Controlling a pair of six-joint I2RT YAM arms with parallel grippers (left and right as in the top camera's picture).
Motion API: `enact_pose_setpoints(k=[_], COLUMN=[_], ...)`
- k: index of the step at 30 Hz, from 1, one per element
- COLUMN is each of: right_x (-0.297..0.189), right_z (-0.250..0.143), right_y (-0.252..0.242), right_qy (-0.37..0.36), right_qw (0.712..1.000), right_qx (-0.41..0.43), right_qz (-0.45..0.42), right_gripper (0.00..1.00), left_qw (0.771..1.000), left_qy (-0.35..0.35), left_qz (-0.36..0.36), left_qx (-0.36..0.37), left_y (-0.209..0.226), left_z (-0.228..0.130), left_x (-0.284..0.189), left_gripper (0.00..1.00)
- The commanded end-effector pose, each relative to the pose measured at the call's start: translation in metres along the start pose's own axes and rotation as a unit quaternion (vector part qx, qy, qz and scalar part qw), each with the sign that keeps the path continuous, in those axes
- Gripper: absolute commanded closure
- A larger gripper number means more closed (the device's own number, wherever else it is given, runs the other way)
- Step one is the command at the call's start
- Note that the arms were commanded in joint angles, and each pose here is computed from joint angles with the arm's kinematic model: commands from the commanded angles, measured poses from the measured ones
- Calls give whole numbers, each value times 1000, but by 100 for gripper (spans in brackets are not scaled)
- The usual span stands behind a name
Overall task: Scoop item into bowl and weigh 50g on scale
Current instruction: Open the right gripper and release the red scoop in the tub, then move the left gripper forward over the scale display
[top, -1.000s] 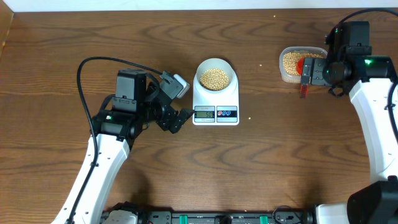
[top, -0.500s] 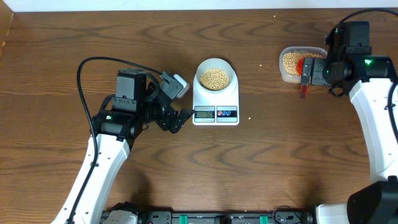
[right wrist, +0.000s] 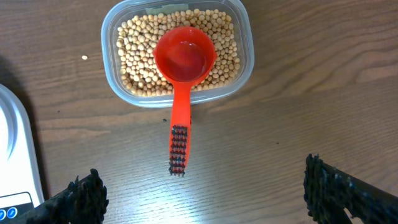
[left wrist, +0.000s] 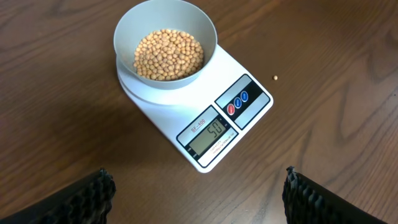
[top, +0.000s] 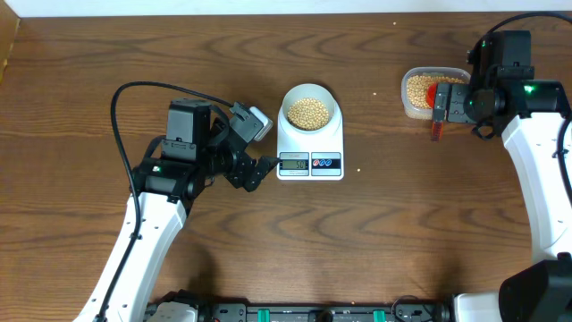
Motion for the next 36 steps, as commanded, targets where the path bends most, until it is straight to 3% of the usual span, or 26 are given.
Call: enact_pose_setpoints(k=[1,10,21,36], right_x=[-5,-5,-5,-5], right_z=[5,5,5,5], right_y=[1,1,1,1], right_qy=[-9,-9,-9,-9], right_qw=[1000,1000,1000,1000], right_qx=[-11,-11,-11,-11], right_qz=[-6,-6,-6,-6], right_gripper=[1,1,1,1], left_qw=[999,996,983,967], left_qy=[30,78,78,92], left_qz=[-15,-40,81,139], left_qx=[-6,-2,-148,-195], left_y=[-4,-19,3,-8], left_z=[-11,-25,-25,-39], left_x=[18,58,89,106], left_gripper=[11,11,11,11])
Point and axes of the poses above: each gripper's point midway between its finger pads, its own x axis out along the fingers, its own y axis along the line the jaws close on, z = x × y, the point moved 2 cm from there along -x, back along the fingers, and after that the axes turned 13 degrees about -x, right-handed, at the moved point
